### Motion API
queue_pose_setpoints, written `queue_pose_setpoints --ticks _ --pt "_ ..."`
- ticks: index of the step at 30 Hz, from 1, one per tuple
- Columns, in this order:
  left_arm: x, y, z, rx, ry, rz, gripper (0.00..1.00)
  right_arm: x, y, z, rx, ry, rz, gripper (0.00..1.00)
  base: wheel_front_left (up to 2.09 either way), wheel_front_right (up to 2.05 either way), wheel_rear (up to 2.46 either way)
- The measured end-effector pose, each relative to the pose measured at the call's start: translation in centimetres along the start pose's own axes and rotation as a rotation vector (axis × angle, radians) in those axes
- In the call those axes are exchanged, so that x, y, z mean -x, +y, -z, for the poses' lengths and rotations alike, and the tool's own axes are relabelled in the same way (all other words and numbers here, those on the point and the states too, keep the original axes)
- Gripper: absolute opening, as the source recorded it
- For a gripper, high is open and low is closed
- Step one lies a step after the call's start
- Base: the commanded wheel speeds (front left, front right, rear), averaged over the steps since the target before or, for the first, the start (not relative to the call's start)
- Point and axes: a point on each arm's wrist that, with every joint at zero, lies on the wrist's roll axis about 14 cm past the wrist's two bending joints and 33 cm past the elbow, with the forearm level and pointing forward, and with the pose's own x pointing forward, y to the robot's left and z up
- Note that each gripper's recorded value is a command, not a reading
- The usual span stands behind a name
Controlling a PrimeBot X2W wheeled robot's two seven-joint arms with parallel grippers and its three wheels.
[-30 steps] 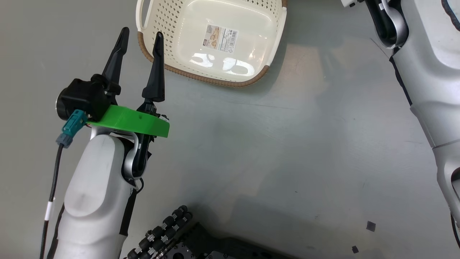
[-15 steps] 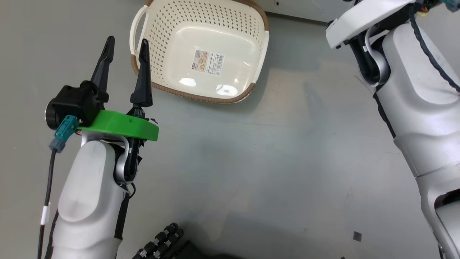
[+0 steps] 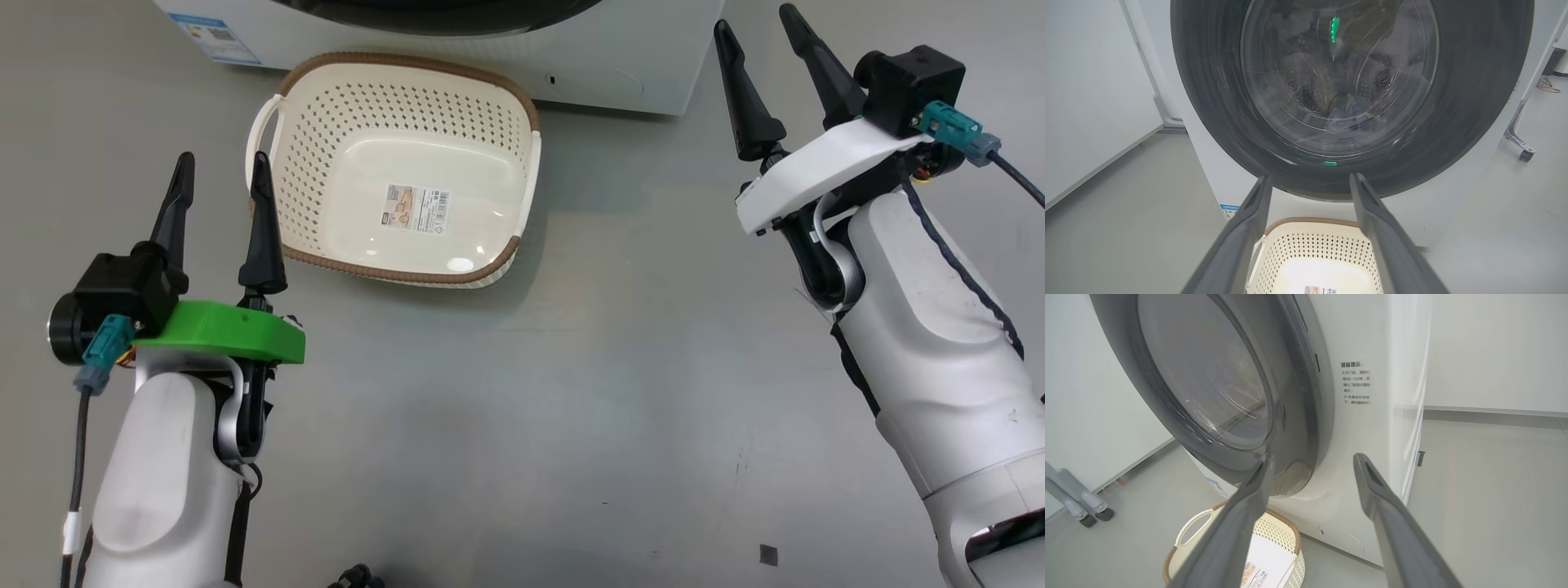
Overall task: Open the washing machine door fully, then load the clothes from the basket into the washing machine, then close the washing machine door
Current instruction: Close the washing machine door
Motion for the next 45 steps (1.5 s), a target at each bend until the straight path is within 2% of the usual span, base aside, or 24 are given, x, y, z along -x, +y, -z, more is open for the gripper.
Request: queue_pose_setpoints --ticks 24,39,45 --pt "2.6 -1.3 0.3 0.011 0.015 0.039 1.0 13.3 -6.4 -4.0 0.025 -0.105 0.337 1.0 0.0 0.0 0.0" --pt "5.6 -1.4 0.3 -0.025 0.022 0.052 1.0 20.2 -6.3 -3.9 0.05 -0.132 0.464 1.0 0.0 0.0 0.0" --pt "6.5 -1.0 -0.2 -0.033 0.008 0.043 1.0 21.8 -6.1 -3.8 0.043 -0.145 0.49 1.0 0.0 0.0 0.0"
